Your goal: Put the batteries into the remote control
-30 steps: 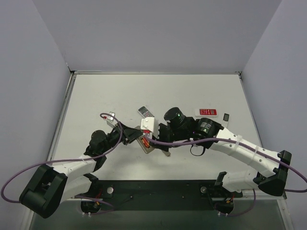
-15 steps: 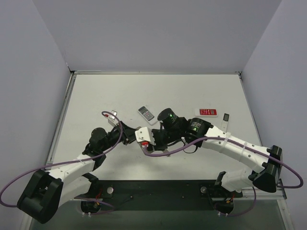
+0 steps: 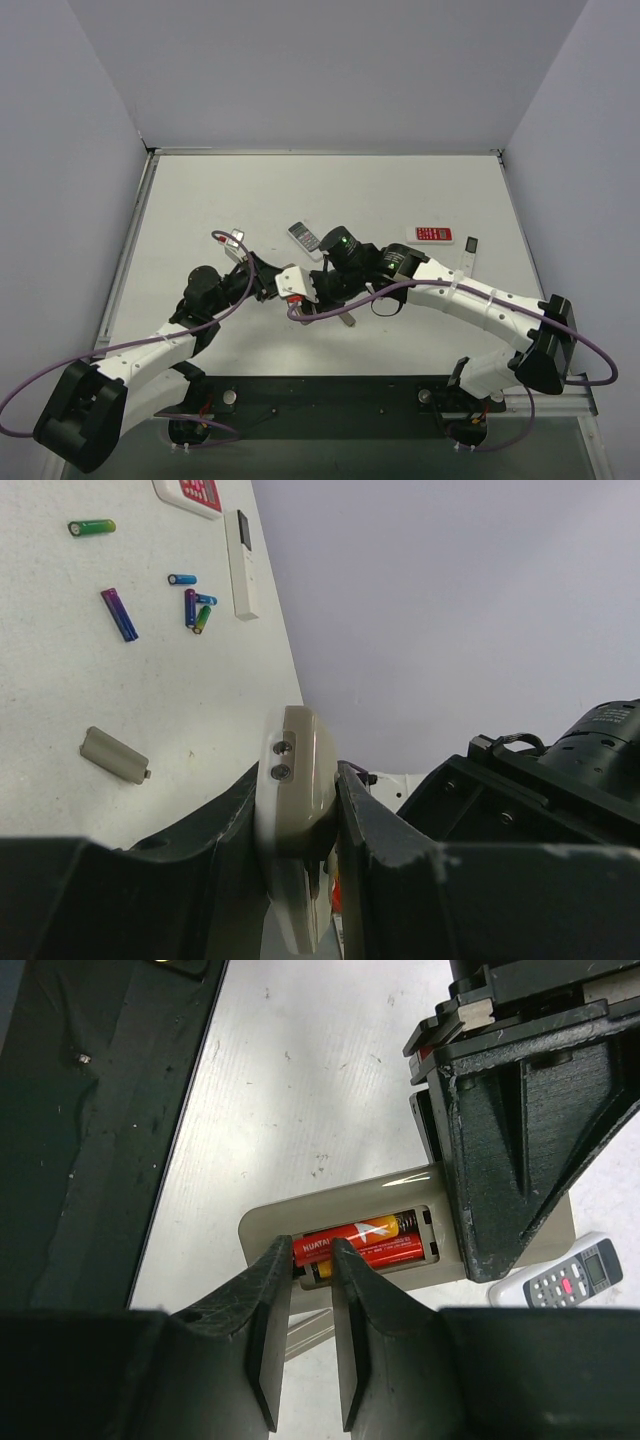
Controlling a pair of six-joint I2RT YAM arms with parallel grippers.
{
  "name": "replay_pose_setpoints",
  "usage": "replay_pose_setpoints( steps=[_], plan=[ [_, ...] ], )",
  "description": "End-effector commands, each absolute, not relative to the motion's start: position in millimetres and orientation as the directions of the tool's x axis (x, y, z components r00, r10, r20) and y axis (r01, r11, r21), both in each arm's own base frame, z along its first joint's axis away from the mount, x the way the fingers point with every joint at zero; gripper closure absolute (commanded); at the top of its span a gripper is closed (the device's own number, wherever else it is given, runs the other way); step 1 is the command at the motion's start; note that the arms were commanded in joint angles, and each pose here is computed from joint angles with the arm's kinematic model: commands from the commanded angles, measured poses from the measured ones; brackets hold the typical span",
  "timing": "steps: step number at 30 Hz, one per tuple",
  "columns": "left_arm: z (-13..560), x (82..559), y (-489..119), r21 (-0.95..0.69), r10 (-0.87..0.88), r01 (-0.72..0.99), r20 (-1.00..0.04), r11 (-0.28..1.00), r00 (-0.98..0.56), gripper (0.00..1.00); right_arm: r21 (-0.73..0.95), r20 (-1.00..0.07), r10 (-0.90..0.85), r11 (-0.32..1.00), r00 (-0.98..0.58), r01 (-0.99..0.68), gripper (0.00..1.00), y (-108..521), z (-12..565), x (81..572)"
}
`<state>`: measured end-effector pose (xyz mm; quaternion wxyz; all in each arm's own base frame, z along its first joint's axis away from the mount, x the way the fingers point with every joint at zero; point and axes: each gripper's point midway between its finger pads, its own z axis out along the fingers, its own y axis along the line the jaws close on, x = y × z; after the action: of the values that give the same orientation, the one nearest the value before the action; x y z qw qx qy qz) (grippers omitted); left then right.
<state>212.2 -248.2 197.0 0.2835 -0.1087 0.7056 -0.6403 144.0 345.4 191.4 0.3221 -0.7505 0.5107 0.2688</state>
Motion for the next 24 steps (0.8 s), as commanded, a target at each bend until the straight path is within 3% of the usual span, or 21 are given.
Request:
replay_pose_setpoints(
  steps=[1,24],
  plan=[
    [232,214,-250,-0.941,-0.516,0.318,-0.33,0.115,-0.791,1.0,-0.213,-0.751,-0.559,-0.298,0.351,-0.93,0.82,352,198,143],
    [254,209,-248,-0.937,-0.535,0.342,-0.321,0.063,-0.781,1.0,-0.191,-0.724,-0.627,-0.219,0.288,-0.957,0.94,370,169,160]
  ],
)
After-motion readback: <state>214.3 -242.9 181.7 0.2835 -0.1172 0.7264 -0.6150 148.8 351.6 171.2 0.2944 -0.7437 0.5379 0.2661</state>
